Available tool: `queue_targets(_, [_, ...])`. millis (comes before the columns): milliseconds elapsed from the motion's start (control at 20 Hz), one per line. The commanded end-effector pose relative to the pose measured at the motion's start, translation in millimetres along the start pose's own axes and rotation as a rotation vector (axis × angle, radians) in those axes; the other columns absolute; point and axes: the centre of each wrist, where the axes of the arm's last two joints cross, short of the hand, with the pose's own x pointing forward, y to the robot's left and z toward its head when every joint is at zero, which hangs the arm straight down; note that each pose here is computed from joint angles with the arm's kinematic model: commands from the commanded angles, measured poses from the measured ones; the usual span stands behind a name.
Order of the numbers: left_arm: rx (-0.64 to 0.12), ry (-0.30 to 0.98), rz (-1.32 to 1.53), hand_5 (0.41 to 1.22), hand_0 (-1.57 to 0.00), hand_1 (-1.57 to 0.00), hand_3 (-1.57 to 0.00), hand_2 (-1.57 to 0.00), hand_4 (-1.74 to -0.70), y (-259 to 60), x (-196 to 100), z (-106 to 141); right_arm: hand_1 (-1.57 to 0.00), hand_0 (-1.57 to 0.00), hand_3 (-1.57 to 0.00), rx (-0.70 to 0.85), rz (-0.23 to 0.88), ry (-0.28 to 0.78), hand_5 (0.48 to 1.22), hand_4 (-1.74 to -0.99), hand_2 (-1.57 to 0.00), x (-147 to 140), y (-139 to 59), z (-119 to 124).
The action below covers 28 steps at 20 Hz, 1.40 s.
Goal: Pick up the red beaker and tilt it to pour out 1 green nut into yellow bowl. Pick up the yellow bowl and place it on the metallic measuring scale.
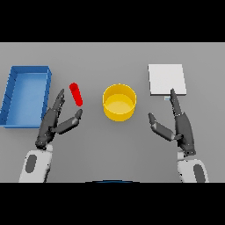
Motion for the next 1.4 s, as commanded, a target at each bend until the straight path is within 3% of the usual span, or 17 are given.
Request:
queue_targets(0, [0.007,-0.003,-0.011,0.629,0.0,0.0,0.0,0.0,-1.23,-1.0,-4.3,-5.8,0.0,0.0,0.0,-0.003,-0.002,0.0,0.633,-1.26,0.0,-1.8,1.3,3.8])
queue_targets(600, [-0.015,0.009,-0.035,0.689,0.0,0.0,0.0,0.0,-1.3,-4.8,-6.7,-65.3,0.0,0.0,0.0,-0.004,-0.003,0.011,0.642,-1.27,0.0,-1.3,-3.3,2.2])
queue_targets(950, [-0.02,0.027,-0.037,0.683,0.0,0.0,0.0,0.0,-1.29,-9.0,-5.6,-88.2,0.0,0.0,0.0,-0.005,-0.01,0.012,0.638,-1.265,0.0,-2.6,-4.1,0.9])
queue_targets(1250, [-0.028,-0.013,0.015,0.704,0.0,0.0,0.0,0.0,-1.35,-18.4,-8.6,-96.9,0.0,0.0,0.0,-0.014,-0.003,0.014,0.641,-1.261,0.0,0.6,-3.7,2.8])
queue_targets(1300, [-0.014,-0.02,0.036,0.724,0.0,-0.03,-0.03,-0.07,-1.38,-19.3,-7.7,-98.5,0.0,0.0,0.0,-0.014,0.0,0.015,0.642,-1.259,0.0,0.0,-4.5,2.1])
queue_targets(1350, [-0.001,-0.028,0.051,0.75,-0.12,-0.15,-0.12,-0.18,-1.41,-16.9,-8.0,-100.3,0.0,0.0,0.0,-0.014,-0.001,0.023,0.642,-1.26,0.0,-2.1,-3.0,4.0])
